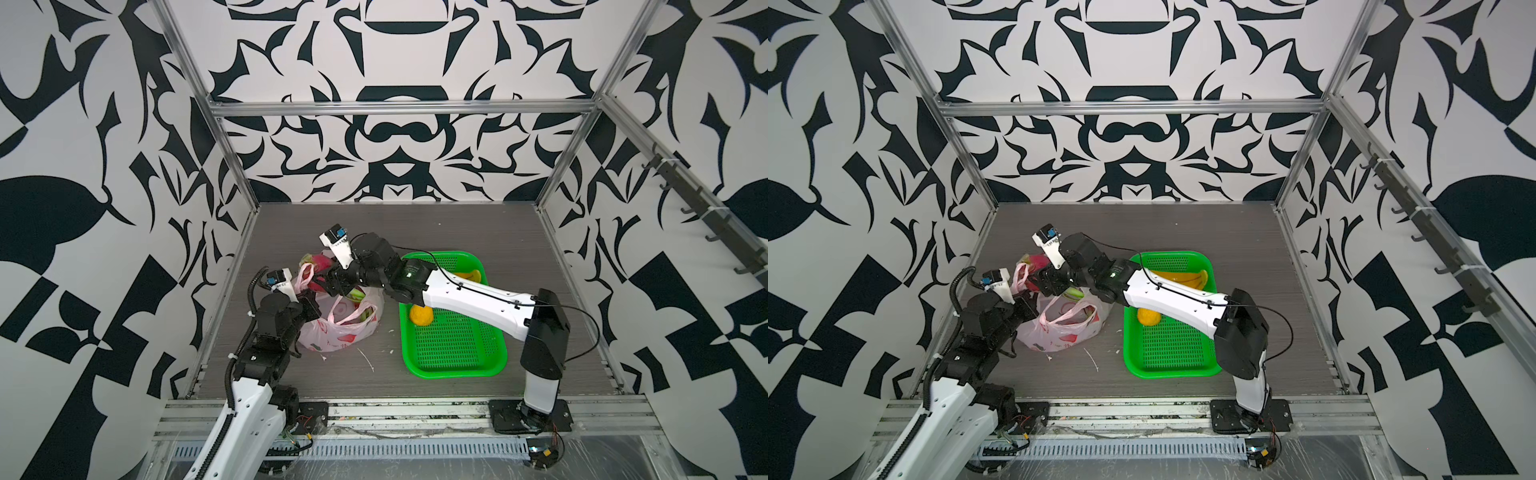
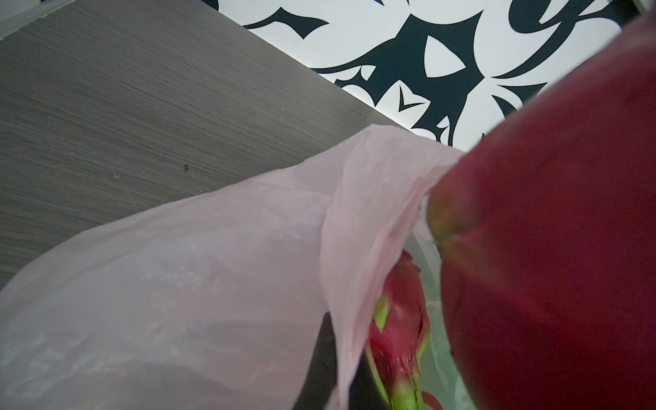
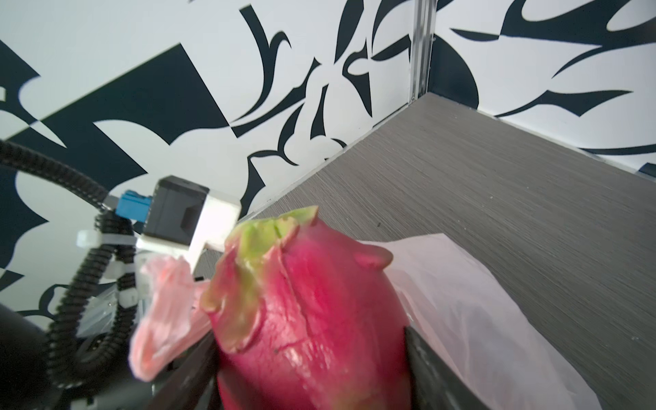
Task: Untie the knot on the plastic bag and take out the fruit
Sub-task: 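Lift the dragon fruit up out of the bag with the right gripper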
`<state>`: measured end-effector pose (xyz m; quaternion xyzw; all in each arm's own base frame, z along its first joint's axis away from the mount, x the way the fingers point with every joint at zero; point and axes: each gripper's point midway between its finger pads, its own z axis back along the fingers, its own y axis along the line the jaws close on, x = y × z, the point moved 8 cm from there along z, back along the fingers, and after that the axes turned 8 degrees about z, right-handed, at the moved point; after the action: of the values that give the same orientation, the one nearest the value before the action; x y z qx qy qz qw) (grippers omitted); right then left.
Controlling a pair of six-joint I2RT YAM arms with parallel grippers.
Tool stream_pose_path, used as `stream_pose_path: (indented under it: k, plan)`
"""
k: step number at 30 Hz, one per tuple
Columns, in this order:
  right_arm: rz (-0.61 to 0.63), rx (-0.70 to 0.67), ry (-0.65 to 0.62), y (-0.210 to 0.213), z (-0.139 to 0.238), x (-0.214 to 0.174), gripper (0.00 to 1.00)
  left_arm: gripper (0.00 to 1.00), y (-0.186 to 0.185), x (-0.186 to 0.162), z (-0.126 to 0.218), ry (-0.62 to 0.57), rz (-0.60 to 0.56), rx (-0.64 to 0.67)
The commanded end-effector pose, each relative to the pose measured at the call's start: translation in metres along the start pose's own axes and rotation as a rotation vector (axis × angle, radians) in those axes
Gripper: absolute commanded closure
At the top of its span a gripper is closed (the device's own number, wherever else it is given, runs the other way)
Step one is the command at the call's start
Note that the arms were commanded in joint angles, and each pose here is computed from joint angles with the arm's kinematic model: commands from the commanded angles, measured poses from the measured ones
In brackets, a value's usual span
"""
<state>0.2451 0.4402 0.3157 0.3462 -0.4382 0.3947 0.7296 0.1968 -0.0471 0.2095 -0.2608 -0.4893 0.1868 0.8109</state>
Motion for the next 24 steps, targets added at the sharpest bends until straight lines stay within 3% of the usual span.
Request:
stream_pose_path:
  k: [1,24]
  plan:
    - [-0.003,0.032,-0.161,0.007,0.014,0.044,0.5,1.0,-0.002,0.001,-0.001,-0.015,0.004,-0.029]
    - [-0.013,-0.021,-0.306,-0.005,0.021,0.088,0.51,1.0,0.0,-0.004,0.002,-0.01,0.005,-0.051]
